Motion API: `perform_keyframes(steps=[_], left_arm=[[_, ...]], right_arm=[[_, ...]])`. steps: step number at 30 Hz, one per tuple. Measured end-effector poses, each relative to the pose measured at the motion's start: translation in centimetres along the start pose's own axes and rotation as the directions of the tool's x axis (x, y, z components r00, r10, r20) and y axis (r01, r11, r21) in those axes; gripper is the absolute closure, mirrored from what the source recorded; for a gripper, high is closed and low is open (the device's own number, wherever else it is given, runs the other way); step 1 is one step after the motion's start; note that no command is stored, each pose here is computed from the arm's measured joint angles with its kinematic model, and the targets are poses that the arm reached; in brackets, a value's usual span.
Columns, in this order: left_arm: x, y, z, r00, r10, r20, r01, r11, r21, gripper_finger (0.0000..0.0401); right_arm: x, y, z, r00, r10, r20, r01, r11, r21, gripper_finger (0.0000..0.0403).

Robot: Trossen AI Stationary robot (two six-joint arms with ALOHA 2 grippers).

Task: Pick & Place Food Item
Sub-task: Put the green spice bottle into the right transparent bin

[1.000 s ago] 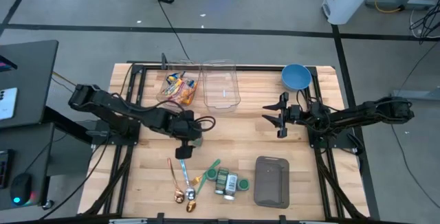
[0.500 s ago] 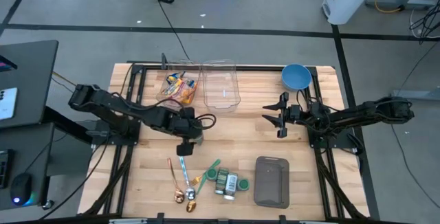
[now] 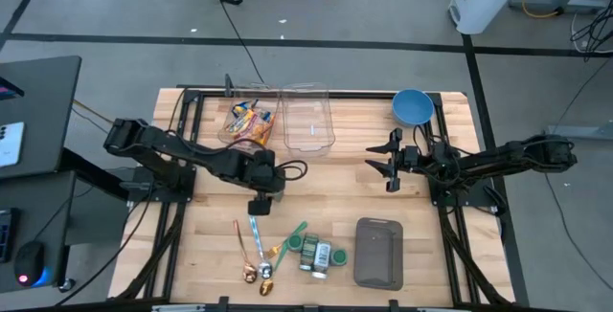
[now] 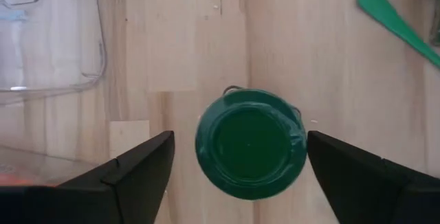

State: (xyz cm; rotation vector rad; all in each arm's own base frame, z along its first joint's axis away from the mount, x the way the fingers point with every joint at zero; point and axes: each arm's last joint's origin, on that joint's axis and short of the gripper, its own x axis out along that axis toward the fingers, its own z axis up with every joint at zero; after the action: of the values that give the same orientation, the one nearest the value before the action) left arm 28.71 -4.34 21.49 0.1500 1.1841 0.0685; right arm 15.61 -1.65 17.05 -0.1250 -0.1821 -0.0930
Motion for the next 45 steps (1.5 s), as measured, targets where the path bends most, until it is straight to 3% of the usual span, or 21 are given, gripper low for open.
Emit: perform_keyframes(steps=[8,21,26,28,33,40,42,45], left_arm=[[0.0,0.0,0.0,1.0,0.022,0.006,-0.022,0.999,0.041,0.0194],[-0.6,0.2,-0.1,0.999,0.038,0.009,-0.039,0.999,0.017,0.0193],[-3.4,0.5,0.9,0.974,0.092,0.209,-0.082,0.995,-0.056,0.0193],[-4.6,0.3,1.3,0.938,0.098,0.332,-0.074,0.994,-0.084,0.0193],[-5.6,-0.2,1.0,0.784,0.094,0.614,-0.019,0.992,-0.127,0.0193],[-3.2,0.2,-1.4,0.493,0.171,0.853,0.065,0.971,-0.232,0.0193],[-2.7,0.8,-2.2,0.443,0.217,0.87,0.07,0.959,-0.275,0.0193],[-2.3,2.1,-2.7,0.427,0.307,0.85,0.033,0.935,-0.354,0.0193]], right_arm=[[0.0,0.0,0.0,1.0,0.0,0.0,0.0,1.0,-0.004,0.0236],[0.0,0.0,0.0,1.0,0.0,0.0,0.0,1.0,-0.004,0.0236],[0.0,0.0,-0.1,1.0,0.001,-0.011,-0.001,1.0,-0.004,0.0236],[0.0,0.0,-0.2,1.0,0.003,-0.021,-0.003,1.0,-0.003,0.0236],[0.0,0.0,-0.2,1.0,0.003,-0.024,-0.003,1.0,-0.002,0.0236],[0.0,0.0,-0.3,1.0,0.004,-0.031,-0.004,1.0,0.001,0.0236],[0.0,0.0,-0.3,0.999,0.004,-0.034,-0.004,1.0,0.001,0.0236],[0.0,0.0,-0.4,0.999,0.005,-0.038,-0.005,1.0,0.001,0.0236]])
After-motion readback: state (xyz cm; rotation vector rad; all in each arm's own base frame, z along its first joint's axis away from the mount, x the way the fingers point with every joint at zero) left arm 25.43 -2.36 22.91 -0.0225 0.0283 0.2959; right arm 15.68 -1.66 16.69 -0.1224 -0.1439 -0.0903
